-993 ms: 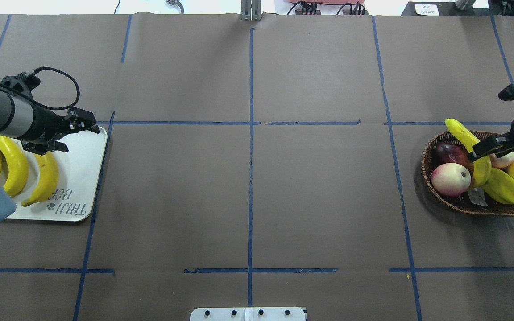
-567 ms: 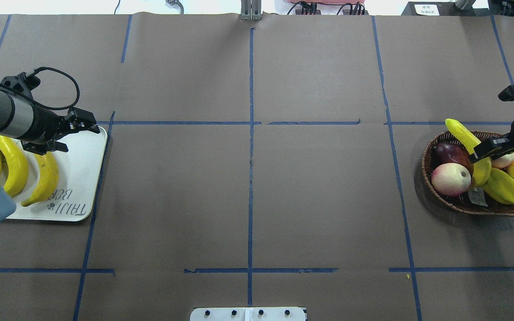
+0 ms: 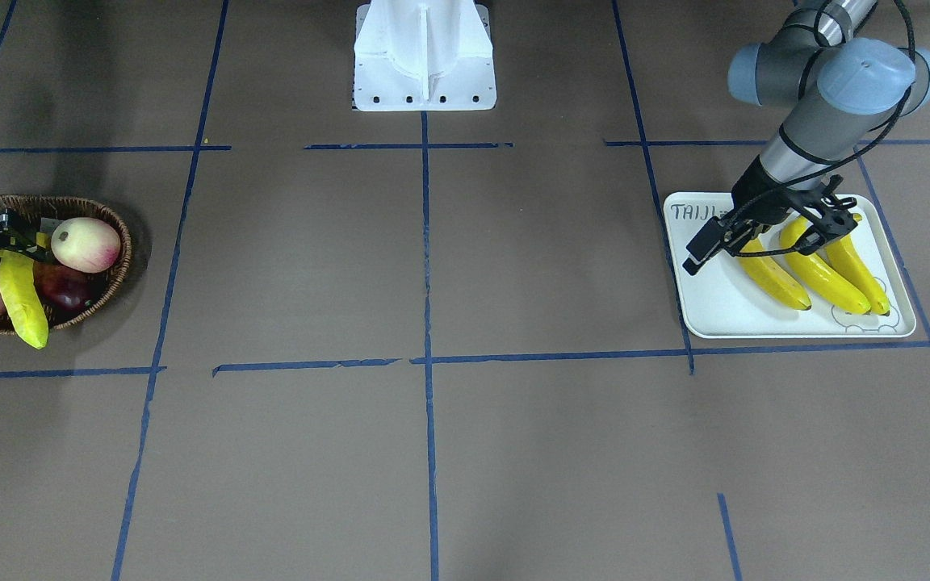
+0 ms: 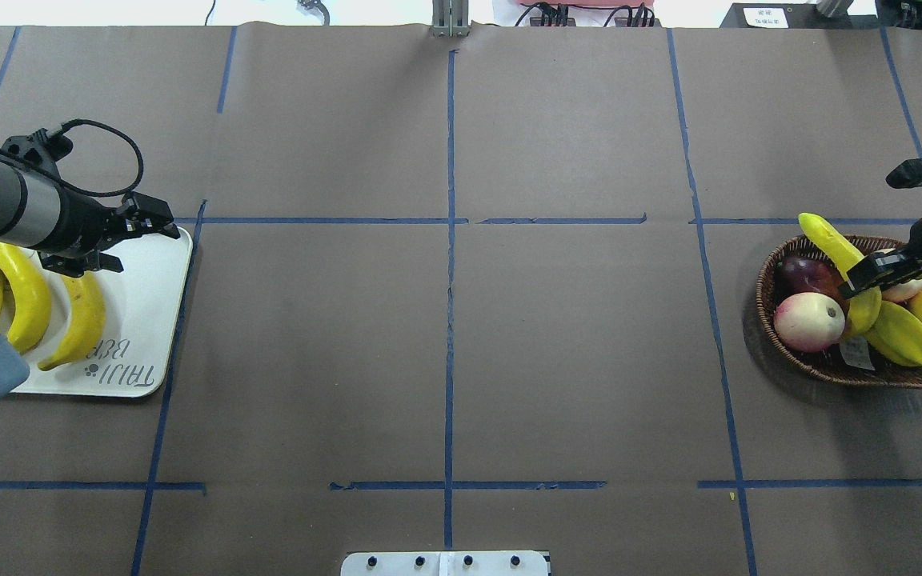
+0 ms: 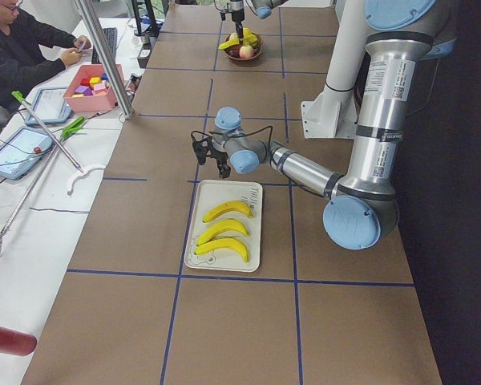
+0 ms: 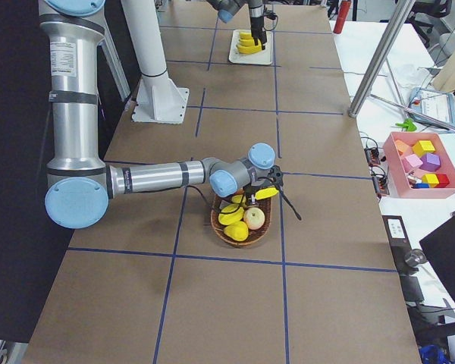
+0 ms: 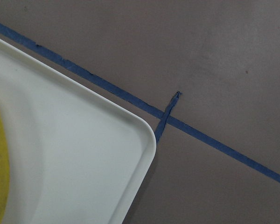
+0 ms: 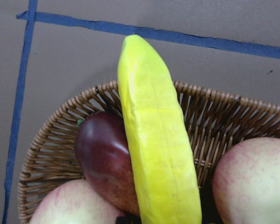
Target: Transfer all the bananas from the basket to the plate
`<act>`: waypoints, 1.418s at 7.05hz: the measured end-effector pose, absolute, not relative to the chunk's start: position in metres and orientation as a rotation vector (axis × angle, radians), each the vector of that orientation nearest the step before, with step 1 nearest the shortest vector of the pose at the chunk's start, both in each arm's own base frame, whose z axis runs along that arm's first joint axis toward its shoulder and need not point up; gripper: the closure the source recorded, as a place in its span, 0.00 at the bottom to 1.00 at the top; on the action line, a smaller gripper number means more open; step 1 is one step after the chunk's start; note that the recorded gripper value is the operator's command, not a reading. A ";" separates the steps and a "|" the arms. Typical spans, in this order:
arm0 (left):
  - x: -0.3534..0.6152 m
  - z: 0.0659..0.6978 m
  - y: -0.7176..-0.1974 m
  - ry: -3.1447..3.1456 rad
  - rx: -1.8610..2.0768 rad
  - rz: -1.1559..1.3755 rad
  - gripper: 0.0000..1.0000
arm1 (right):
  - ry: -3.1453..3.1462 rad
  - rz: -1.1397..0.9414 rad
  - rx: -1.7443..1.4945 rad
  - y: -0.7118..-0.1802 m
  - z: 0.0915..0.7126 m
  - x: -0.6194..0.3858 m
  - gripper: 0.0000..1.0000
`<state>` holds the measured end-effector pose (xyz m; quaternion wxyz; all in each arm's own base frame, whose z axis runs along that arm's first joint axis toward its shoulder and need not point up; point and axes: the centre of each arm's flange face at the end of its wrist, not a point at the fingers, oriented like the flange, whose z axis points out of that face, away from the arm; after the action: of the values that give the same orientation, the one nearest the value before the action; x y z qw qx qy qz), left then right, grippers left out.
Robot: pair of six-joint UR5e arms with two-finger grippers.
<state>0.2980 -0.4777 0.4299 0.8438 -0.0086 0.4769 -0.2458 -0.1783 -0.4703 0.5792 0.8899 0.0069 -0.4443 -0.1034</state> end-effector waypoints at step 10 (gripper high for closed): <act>0.305 0.411 -0.480 1.036 -0.008 -0.500 0.01 | -1.044 -0.115 0.156 -0.488 0.335 -0.214 0.99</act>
<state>0.3054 -0.4800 0.4112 0.8391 -0.0037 0.4899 -0.2363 -0.2137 -0.4879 0.3346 0.8624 0.0743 -0.4978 -0.0548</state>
